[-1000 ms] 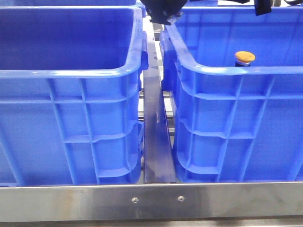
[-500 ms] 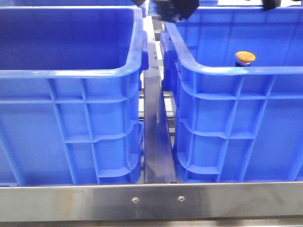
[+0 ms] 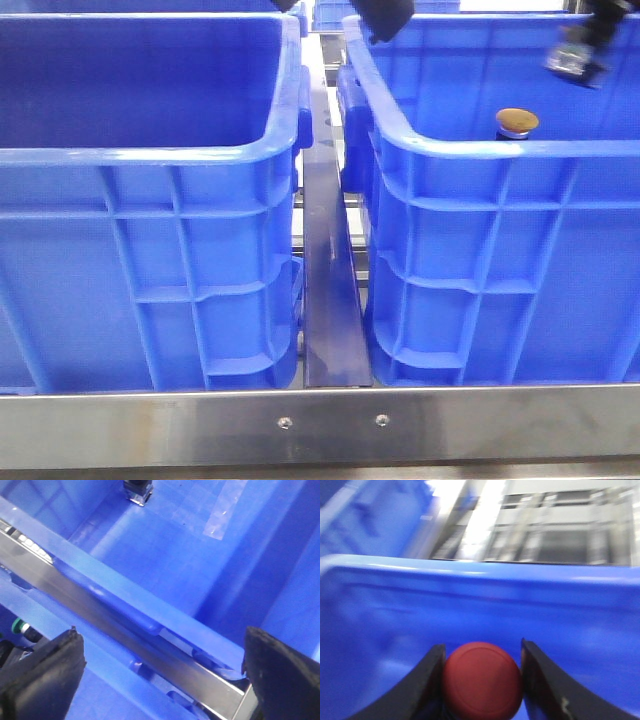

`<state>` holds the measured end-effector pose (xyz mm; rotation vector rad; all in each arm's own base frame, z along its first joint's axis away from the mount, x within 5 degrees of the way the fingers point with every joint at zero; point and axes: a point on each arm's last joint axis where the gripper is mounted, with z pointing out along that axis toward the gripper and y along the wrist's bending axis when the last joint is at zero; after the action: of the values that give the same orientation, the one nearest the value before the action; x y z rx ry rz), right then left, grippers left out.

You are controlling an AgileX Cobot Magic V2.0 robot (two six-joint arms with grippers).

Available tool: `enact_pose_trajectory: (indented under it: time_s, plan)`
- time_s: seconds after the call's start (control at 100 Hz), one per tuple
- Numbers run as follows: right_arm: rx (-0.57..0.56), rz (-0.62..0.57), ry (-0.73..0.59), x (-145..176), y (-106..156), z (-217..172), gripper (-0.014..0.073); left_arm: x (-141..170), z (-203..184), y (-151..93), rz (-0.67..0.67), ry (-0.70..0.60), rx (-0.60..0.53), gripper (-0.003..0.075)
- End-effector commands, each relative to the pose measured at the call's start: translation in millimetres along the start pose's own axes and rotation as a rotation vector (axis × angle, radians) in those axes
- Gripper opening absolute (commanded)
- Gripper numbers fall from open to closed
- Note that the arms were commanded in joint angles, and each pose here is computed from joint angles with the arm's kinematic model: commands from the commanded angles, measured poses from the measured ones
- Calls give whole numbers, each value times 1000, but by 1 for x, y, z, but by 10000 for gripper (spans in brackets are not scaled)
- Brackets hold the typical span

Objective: Pick red and yellow buttons and place in box
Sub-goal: 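Carry the red button into the other bin and lower it with the right gripper, then open the right gripper to release the red button beside the yellow one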

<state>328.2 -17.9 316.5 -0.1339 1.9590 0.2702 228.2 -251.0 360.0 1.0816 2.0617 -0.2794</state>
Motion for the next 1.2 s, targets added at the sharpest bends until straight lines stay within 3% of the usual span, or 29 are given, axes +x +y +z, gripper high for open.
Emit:
enact_pose_trajectory:
  time_s: [0.0,0.16,0.42,0.74,1.19]
  plan:
    - [118,-51,-74,-18,-9,-10,165,-16,-25,1,10,-124,-14,601]
    - [254,-31,-39,-5,-29,7,165,-16,-25,1,10,-123,-14,601]
    - [314,-69,61,22,-36,45,165,-16,-25,1,10,-122,-15,601]
    - [350,-88,79,24,-43,71,165,-15,-25,1,10,-116,-14,601]
    - [343,-98,93,28,-44,76,167,-15,-25,1,10,-115,-14,601]
